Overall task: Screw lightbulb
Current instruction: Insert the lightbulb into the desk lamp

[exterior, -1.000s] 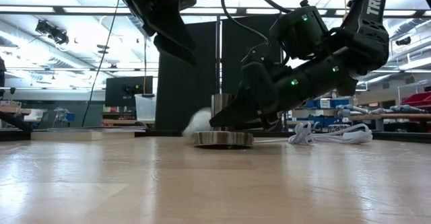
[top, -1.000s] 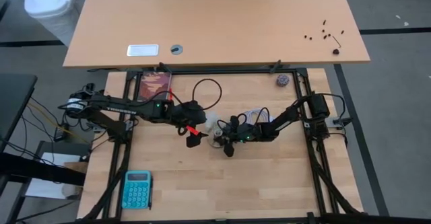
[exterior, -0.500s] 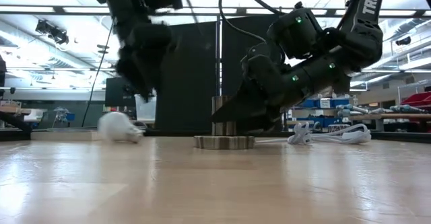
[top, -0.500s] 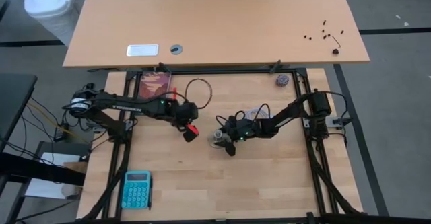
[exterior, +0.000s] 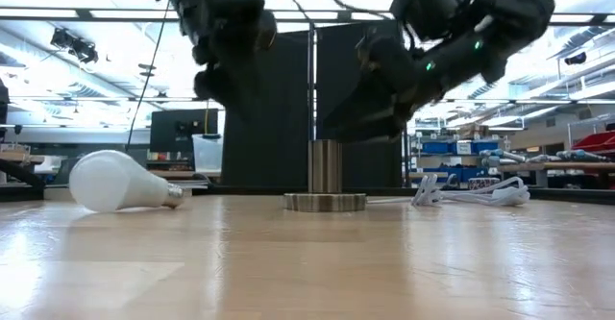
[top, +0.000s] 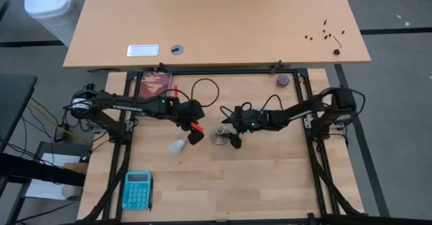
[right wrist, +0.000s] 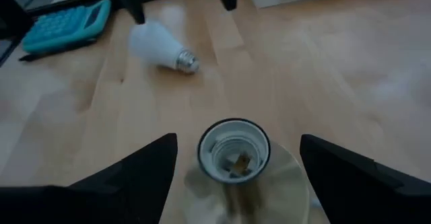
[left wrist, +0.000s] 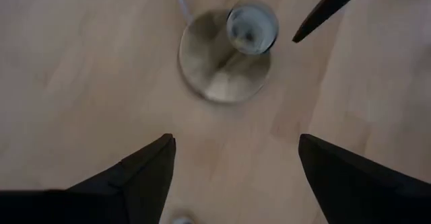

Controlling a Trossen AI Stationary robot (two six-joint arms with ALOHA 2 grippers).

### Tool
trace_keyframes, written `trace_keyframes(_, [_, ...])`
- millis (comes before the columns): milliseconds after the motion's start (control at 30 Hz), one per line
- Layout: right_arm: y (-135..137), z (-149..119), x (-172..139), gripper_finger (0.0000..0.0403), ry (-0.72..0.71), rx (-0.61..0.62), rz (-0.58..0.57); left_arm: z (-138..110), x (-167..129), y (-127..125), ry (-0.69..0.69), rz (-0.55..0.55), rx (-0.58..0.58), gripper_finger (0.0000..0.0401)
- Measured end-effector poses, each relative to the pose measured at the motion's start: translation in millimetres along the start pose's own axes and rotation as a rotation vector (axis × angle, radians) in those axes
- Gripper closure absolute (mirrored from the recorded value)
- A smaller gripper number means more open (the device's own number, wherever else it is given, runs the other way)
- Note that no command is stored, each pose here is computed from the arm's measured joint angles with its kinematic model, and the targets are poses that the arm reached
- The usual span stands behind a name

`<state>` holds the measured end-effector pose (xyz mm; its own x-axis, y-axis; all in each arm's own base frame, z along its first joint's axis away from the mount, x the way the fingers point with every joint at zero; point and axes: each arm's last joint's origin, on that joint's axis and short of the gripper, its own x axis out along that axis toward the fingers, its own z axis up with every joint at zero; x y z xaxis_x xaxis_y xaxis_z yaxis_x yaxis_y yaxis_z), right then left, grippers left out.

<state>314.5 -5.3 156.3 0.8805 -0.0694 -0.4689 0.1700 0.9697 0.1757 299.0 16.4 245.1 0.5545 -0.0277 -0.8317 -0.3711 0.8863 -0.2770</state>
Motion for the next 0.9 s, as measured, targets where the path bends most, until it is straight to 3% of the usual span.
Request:
trace_keyframes(133, [1,8,-18,0.008,0.038,-0.002,-0.008,11,-10,-6,-0.041,-0.024,0.096,0.0094])
trace_keyframes(233, [2,16,-33,0.008,0.041,0.008,-0.008,14,-15,-16,-0.045,-0.102,0.199,0.0096])
trace_keyframes(400, [6,23,-54,0.008,0.067,0.046,-0.004,5,-16,-39,-0.028,-0.24,0.509,0.0096])
trace_keyframes(600, [17,22,-73,0.008,0.117,0.114,0.017,-8,-11,-60,-0.035,-0.244,0.788,0.0096])
trace_keyframes(767, [24,16,-74,0.008,0.164,0.076,0.028,-8,10,-62,-0.035,-0.099,0.812,0.0096])
trace_keyframes(900, [23,11,-71,0.008,0.204,0.116,0.018,-12,39,-61,0.041,-0.084,0.736,0.0096])
